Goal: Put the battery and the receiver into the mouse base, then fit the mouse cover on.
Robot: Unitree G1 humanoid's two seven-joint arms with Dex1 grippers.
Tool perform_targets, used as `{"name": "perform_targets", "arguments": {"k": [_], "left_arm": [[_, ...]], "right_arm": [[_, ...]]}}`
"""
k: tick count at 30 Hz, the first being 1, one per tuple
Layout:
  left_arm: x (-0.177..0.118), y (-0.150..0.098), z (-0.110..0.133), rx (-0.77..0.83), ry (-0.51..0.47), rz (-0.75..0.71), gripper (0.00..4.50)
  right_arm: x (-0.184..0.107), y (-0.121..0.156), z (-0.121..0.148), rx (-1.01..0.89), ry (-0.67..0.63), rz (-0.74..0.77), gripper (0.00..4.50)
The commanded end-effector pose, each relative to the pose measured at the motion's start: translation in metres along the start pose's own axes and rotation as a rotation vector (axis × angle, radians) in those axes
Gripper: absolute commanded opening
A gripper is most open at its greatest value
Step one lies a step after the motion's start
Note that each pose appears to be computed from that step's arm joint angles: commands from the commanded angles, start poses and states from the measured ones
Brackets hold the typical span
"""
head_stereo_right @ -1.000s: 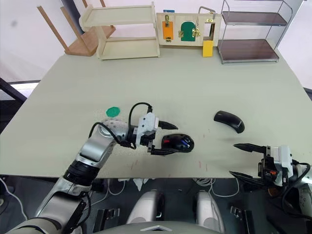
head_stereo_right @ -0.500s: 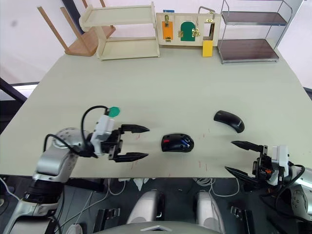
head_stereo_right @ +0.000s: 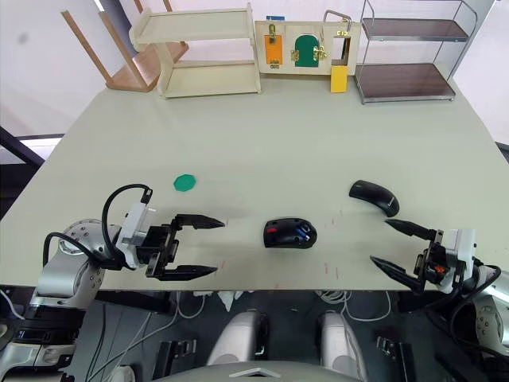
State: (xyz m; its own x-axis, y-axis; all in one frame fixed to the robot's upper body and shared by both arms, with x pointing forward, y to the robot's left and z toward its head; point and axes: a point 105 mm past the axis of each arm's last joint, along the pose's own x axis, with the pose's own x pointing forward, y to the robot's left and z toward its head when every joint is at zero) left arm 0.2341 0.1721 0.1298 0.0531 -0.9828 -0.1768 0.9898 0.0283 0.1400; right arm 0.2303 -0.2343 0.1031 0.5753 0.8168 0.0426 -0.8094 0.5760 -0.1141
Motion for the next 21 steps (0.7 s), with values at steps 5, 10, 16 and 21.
{"name": "perform_targets", "arguments": {"k": [5,10,16,21], "left_arm": [[-0.004,0.001,0.017,0.052,-0.034,-0.025,4.42],[-0.005,0.0,0.024,0.06,-0.041,-0.021,4.42],[-0.002,-0.001,0.03,0.074,-0.068,-0.002,4.42],[-0.003,-0.001,0.034,0.078,-0.081,0.025,4.42]], "right_arm": [[-0.002,-0.052,0.008,-0.013,0.122,-0.195,4.5],[0.005,-0.071,0.005,-0.045,0.233,-0.171,4.5],[0.014,-0.085,-0.002,-0.018,0.35,-0.105,4.5],[0.028,-0.096,0.001,-0.066,0.378,-0.07,4.5]]}}
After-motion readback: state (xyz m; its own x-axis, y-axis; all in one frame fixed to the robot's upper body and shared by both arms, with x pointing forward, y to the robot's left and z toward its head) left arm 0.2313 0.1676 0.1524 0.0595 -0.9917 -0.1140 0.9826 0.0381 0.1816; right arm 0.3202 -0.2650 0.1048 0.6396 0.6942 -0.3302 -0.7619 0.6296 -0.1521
